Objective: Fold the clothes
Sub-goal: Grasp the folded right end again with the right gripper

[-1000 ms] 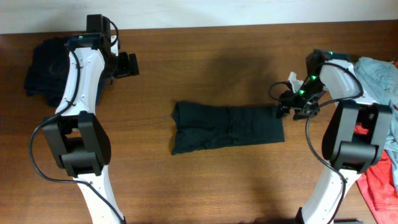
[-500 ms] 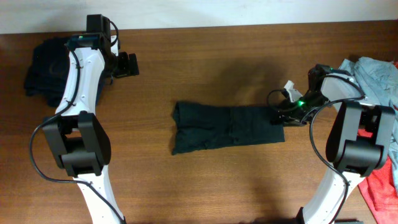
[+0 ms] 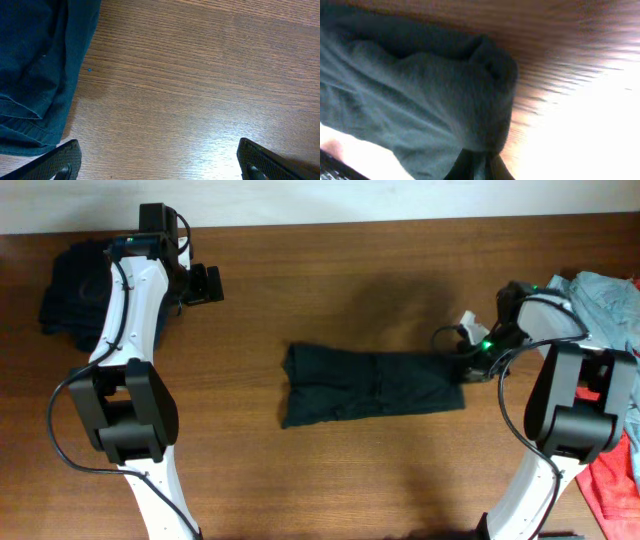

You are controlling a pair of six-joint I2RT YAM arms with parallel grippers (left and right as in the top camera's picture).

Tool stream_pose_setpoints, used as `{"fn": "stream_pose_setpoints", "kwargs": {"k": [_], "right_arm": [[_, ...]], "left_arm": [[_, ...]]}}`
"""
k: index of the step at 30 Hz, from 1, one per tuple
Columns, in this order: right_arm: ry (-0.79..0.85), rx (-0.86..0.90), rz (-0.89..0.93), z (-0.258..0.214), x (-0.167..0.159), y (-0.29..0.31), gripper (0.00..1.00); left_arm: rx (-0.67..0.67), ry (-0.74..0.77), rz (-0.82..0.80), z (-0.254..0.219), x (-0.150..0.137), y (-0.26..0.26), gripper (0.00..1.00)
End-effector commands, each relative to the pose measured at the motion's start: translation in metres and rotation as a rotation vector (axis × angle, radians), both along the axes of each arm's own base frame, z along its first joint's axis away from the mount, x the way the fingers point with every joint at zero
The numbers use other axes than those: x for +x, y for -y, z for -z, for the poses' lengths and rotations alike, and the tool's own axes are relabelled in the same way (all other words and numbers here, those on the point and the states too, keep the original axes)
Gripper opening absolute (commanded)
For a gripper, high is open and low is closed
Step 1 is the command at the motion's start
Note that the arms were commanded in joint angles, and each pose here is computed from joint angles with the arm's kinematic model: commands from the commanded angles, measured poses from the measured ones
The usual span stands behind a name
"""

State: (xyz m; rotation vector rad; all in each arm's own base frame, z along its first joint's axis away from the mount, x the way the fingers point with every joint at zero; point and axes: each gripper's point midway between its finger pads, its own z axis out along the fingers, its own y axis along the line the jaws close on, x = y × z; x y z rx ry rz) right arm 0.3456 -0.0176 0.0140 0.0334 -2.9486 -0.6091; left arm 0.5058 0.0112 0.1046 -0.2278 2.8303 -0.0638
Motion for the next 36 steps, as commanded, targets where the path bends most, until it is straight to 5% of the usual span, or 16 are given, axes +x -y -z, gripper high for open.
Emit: {"fn": "stream_pose_setpoints", "kwargs": {"k": [1,17,36], "right_arm": [[0.037,-0.08,0.024,-0.014,0.015,0.031,0.04],[0.043,-0.175,0.096,-0.074,0.025,0.076,0.04],[-0.001,-0.167,0.026,-0.109,0.032,-0.014,0.08]], "left_arm": [[-0.011,0.015,-0.009,-0.008,0.0,0.001,0.99],[-0.011,0.015,-0.009,-0.008,0.0,0.001,0.99],[-0.011,0.015,-0.009,-0.008,0.0,0.001,0.99]]}}
